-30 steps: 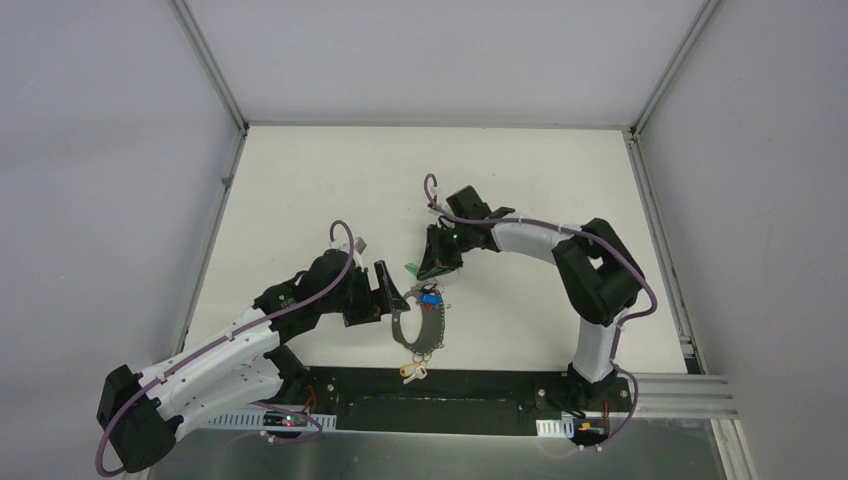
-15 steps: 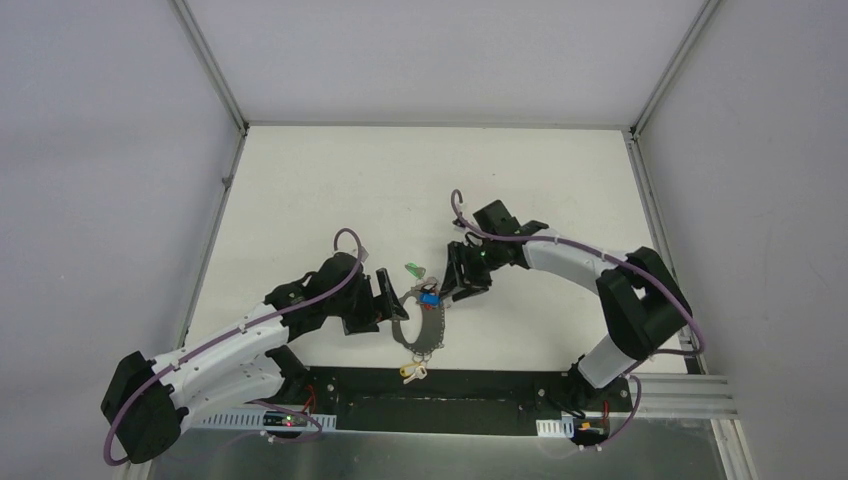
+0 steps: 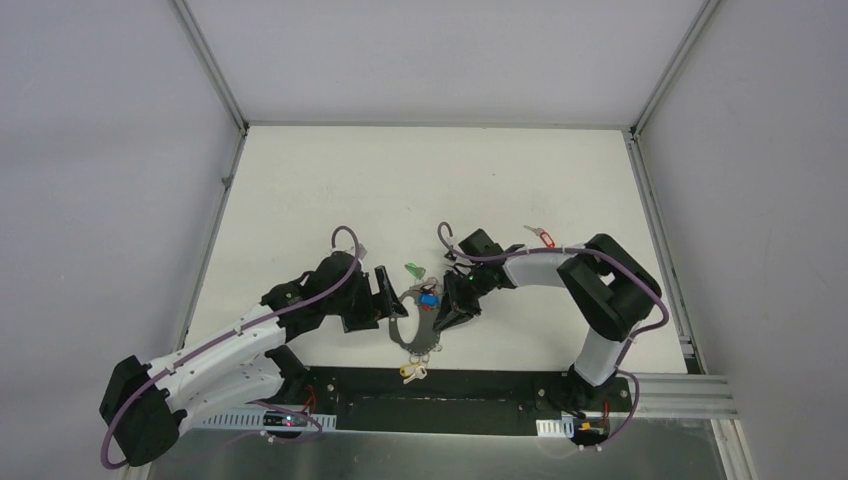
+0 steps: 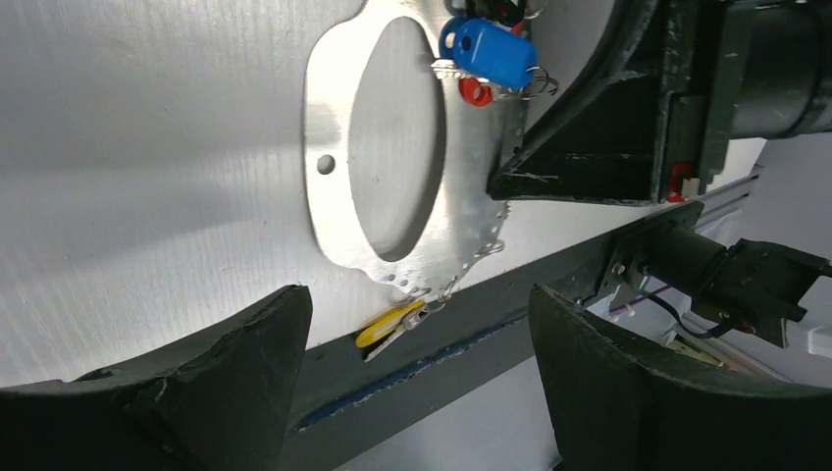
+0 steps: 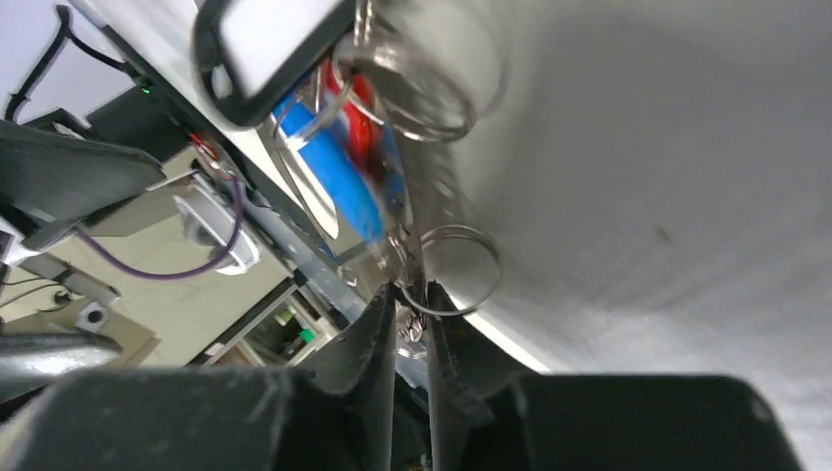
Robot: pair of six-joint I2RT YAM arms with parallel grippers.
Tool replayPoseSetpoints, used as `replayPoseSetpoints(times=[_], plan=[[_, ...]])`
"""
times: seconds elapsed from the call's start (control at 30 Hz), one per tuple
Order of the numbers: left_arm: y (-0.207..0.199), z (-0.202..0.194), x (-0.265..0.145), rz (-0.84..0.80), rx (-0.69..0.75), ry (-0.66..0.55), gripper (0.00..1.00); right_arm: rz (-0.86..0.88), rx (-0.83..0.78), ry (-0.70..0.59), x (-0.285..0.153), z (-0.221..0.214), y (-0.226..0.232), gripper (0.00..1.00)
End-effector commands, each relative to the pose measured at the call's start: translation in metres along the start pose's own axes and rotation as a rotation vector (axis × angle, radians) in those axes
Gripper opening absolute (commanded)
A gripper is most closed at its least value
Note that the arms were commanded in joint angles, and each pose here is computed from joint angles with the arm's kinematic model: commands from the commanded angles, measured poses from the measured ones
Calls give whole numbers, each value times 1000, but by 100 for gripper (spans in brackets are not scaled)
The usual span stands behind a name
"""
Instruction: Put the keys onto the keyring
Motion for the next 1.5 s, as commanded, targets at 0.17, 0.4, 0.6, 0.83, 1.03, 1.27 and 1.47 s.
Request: replayPoseSetpoints(times=[0.17,0.4,0.6,0.83,1.03,1.27,1.47], plan=[[-14,12,-20,-49,7,-92,83,84,-108,-124,-9,83,32,0],[-8,5,-18,-42,-27,-65,83,-97,-245,-140,-38,115,29,23],[-4,5,-11,-19,-38,-56,79,-101,-271,-153,-47,94,27,45],[-6,17,-3,-1,37,-120,69,-24,-205,-134,-40,68,19,46],[-10,46,2,42,254,-266,63,-13,-199,-152,-48,48,18,46],[-16,71,19,128,405,-323,54,-7,-182,-157,-49,30,11,46],[-29,74,47,141,349,-187,50,0,-158,-134,-44,20,4,46]])
Point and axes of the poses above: each gripper's point midway between its finger pads, its own x axis out along the fingers, its own y axis along the line the jaws close on, z = x × y, the point moved 6 cm from there along -x, back along the fingers, and after that the axes turned 9 degrees about -x, right-handed, at the moved point
